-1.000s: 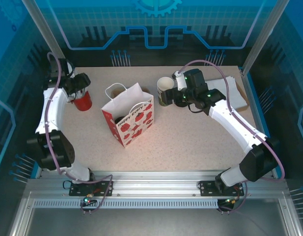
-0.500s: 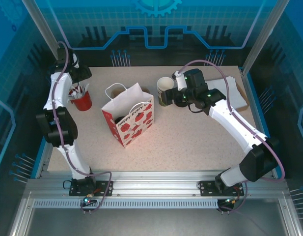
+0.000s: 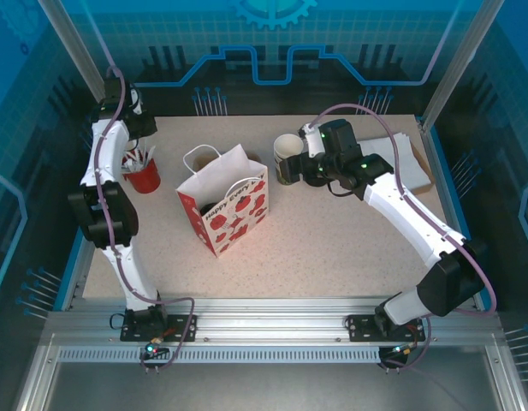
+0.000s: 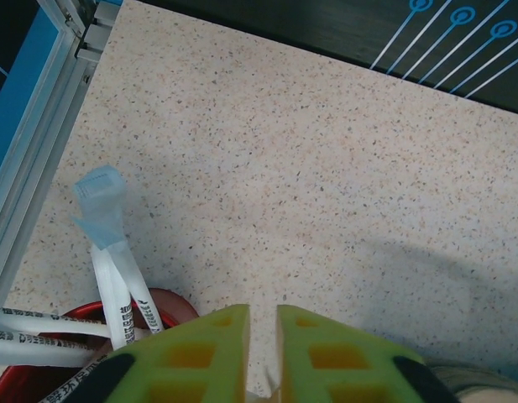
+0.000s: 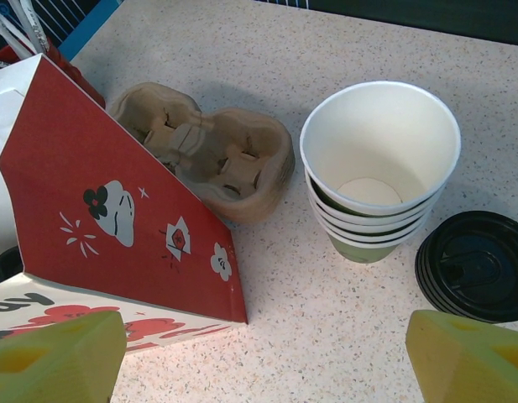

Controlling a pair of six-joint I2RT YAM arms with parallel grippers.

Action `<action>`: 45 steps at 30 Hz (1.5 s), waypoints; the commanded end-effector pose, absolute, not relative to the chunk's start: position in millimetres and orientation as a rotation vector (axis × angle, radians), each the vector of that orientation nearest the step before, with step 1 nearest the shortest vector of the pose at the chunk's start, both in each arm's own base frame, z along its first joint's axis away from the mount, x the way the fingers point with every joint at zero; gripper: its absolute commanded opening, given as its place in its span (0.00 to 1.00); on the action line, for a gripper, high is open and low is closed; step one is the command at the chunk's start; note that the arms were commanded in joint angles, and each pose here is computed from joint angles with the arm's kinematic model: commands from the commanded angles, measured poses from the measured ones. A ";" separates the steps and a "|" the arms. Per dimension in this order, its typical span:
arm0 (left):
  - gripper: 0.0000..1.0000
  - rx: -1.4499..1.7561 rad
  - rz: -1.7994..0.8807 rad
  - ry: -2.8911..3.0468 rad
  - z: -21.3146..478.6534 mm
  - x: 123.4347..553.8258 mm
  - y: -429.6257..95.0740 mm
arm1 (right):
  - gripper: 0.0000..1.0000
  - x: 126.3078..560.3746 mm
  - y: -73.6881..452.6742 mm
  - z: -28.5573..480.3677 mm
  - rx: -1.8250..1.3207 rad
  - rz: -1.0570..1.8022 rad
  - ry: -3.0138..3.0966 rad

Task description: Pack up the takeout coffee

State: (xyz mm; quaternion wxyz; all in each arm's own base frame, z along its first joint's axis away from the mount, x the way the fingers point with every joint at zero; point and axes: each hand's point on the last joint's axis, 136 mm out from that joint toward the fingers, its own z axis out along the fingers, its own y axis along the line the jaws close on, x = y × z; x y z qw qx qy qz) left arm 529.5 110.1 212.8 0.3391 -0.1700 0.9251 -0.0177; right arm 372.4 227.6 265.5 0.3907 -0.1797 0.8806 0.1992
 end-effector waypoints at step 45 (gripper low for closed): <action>0.00 0.151 -0.861 1.990 459.1 281.6 -144.6 | 0.90 343.1 201.7 280.1 -0.472 0.436 2.216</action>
